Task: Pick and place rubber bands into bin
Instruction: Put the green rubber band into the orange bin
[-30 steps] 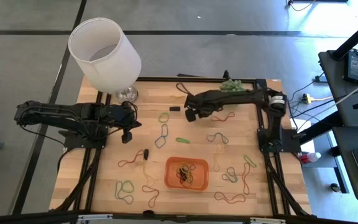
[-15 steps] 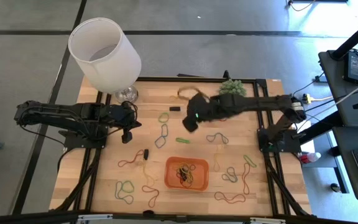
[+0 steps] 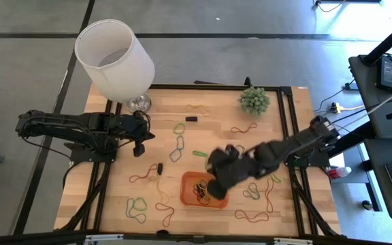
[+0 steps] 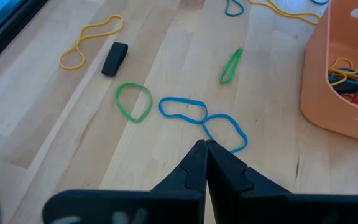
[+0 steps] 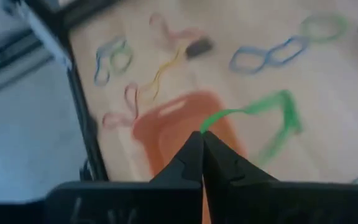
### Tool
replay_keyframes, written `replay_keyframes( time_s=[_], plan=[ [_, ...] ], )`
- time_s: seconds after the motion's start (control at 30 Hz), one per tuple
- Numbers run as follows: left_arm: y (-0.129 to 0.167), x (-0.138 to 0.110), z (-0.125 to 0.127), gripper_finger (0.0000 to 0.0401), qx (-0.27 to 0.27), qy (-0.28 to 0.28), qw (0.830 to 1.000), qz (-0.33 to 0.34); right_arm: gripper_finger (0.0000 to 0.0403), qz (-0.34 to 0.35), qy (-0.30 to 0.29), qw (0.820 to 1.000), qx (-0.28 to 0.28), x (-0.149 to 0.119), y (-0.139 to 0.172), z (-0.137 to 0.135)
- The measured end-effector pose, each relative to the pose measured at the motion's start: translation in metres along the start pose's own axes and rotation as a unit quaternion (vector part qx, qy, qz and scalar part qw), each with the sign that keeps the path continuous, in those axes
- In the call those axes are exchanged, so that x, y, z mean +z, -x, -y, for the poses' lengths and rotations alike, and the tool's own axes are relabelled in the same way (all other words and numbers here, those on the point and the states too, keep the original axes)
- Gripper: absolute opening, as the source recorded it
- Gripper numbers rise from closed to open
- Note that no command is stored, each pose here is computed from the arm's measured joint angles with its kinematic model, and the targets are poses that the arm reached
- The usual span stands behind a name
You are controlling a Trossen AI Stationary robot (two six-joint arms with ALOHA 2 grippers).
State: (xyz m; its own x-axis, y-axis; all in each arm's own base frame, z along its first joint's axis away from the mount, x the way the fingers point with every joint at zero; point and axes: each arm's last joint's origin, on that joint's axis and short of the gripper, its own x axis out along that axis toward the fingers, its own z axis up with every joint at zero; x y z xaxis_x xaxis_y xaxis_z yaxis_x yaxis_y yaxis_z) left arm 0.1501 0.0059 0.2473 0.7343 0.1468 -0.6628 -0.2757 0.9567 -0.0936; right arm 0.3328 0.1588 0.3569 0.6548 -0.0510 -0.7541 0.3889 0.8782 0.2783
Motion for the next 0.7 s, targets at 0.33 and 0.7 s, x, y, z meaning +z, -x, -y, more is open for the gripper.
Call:
replay_keyframes(
  time_s=[0.33,0.7],
  plan=[
    [0.000,0.000,0.000,0.0004,0.004,0.000,1.000,0.001,0.0000,-0.089,0.043,0.995,-0.012,-0.045,-0.055,-0.029],
    [0.000,0.000,-0.001,0.0003,0.010,0.002,1.000,0.003,0.0000,-0.199,0.045,0.978,-0.033,-0.080,-0.123,-0.034]
  ],
)
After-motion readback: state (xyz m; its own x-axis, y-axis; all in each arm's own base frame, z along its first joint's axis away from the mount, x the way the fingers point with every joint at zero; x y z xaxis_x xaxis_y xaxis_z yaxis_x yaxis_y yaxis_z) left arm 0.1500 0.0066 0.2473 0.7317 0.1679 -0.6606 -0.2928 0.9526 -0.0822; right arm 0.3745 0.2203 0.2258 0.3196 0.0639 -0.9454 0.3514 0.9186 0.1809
